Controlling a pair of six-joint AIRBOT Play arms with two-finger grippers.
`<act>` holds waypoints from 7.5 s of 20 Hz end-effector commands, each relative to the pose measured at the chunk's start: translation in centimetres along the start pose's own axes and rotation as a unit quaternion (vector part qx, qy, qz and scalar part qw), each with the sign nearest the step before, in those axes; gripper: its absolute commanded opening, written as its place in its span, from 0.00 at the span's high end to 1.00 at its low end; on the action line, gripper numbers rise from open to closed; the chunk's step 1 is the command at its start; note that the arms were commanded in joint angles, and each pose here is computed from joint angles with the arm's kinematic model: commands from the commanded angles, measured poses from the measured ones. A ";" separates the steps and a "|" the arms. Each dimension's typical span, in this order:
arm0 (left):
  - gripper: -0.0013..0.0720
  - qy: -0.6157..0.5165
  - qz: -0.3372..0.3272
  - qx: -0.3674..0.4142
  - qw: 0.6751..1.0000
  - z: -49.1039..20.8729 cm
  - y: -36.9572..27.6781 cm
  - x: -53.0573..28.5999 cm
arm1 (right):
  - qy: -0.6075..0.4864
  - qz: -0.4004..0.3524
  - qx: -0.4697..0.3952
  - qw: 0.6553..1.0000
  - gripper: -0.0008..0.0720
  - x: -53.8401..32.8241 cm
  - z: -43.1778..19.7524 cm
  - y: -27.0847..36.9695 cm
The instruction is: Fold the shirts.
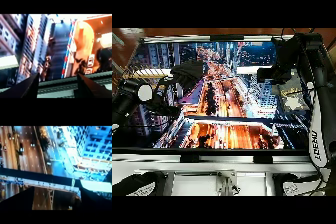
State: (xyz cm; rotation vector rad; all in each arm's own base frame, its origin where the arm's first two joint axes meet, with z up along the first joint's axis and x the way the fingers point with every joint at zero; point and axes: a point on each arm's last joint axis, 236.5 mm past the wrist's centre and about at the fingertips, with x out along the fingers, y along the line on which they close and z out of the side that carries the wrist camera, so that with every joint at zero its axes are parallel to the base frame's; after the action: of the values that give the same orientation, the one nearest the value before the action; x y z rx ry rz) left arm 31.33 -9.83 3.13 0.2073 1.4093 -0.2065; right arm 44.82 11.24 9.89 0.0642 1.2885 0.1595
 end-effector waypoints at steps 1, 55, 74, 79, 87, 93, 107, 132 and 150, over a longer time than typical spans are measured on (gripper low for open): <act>0.25 0.000 0.000 0.000 1.000 0.0 0.0 0.0 | 0.000 0.000 0.000 1.000 0.05 0.0 0.0 0.0; 0.69 -0.233 -0.003 -0.124 0.965 27.2 9.4 13.8 | 0.072 -0.056 -0.043 0.995 0.05 5.2 -1.3 -3.0; 0.94 -0.418 -0.119 0.099 0.895 11.5 -11.4 -30.2 | -0.283 -0.192 -0.031 0.939 0.05 -27.1 -4.3 -8.5; 0.94 -0.301 -0.190 0.138 0.924 8.1 -23.4 -19.6 | -0.358 -0.188 -0.015 0.914 0.05 -33.0 -7.4 -8.7; 0.00 -0.203 -0.181 0.123 0.954 4.9 -29.3 -10.0 | -0.322 -0.185 -0.014 0.928 0.05 -30.9 -7.2 -8.6; 0.00 -0.076 0.004 -0.018 0.997 3.1 -7.4 -7.0 | -0.125 -0.048 -0.068 0.989 0.05 -17.8 -9.1 -2.4; 0.10 0.014 -0.158 -0.144 0.977 -3.3 -5.0 11.2 | 0.183 0.079 -0.020 0.980 0.05 1.7 -23.2 0.9; 0.94 -0.035 -0.224 -0.091 0.970 -1.3 -7.7 9.3 | 0.137 0.072 0.216 0.964 0.05 12.3 -26.5 0.3; 0.94 -0.510 -0.135 0.022 0.849 10.6 -0.9 -28.0 | -0.394 0.027 -0.029 0.918 0.90 -19.9 -5.6 -0.3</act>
State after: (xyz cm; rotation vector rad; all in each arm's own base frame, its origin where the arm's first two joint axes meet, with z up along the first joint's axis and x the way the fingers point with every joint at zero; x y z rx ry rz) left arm 38.13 -15.16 17.66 -0.1819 0.7231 -0.5120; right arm 33.49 10.76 11.58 0.2392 0.9379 0.2197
